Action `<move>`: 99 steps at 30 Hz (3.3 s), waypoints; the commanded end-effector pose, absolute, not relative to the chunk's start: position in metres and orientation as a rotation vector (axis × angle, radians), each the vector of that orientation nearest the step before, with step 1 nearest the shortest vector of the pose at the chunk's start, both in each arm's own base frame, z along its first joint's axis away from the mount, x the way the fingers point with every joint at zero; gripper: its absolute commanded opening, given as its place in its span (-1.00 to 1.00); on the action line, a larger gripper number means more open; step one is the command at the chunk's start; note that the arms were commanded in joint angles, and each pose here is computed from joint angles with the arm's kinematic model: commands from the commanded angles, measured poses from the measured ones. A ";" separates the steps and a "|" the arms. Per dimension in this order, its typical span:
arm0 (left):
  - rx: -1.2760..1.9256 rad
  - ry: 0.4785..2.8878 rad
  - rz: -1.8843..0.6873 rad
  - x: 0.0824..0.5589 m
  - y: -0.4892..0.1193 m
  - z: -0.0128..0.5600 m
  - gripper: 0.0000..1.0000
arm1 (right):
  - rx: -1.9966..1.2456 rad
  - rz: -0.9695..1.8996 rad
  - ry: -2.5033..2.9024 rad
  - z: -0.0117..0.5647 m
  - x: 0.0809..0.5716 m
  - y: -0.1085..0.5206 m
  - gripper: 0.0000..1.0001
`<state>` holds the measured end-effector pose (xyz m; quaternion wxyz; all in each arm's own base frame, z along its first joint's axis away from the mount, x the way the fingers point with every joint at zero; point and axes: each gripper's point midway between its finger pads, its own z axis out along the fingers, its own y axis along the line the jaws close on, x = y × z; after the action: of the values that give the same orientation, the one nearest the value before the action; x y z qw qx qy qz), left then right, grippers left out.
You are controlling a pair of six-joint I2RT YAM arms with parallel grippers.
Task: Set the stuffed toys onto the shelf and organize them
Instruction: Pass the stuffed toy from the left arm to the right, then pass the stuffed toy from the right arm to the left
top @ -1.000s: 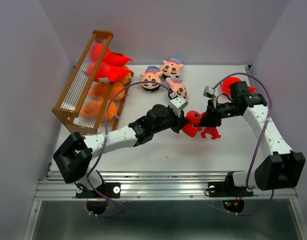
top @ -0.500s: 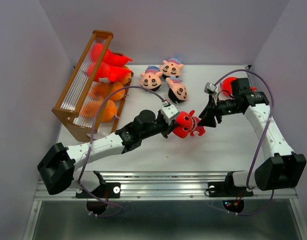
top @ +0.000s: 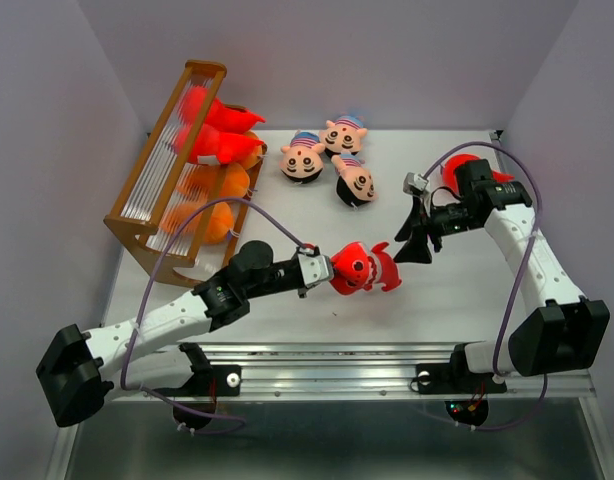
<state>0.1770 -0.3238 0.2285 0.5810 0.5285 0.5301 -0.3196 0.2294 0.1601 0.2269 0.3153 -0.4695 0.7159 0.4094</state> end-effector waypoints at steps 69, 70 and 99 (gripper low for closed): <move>0.373 1.580 -0.920 0.245 -0.311 0.326 0.63 | -0.864 0.263 1.932 0.256 0.295 0.145 -0.99; 0.352 1.600 -0.926 0.248 -0.311 0.329 0.64 | -0.830 0.242 1.916 0.260 0.300 0.143 -0.99; -0.212 1.958 -1.207 0.277 -0.359 0.344 0.75 | -0.881 0.152 1.750 0.257 0.313 0.142 -0.99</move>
<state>0.2720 -0.3431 0.3450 0.4415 -0.0475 0.7739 -0.4516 0.3108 0.1248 0.2331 0.5130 -0.3368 0.7884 0.0435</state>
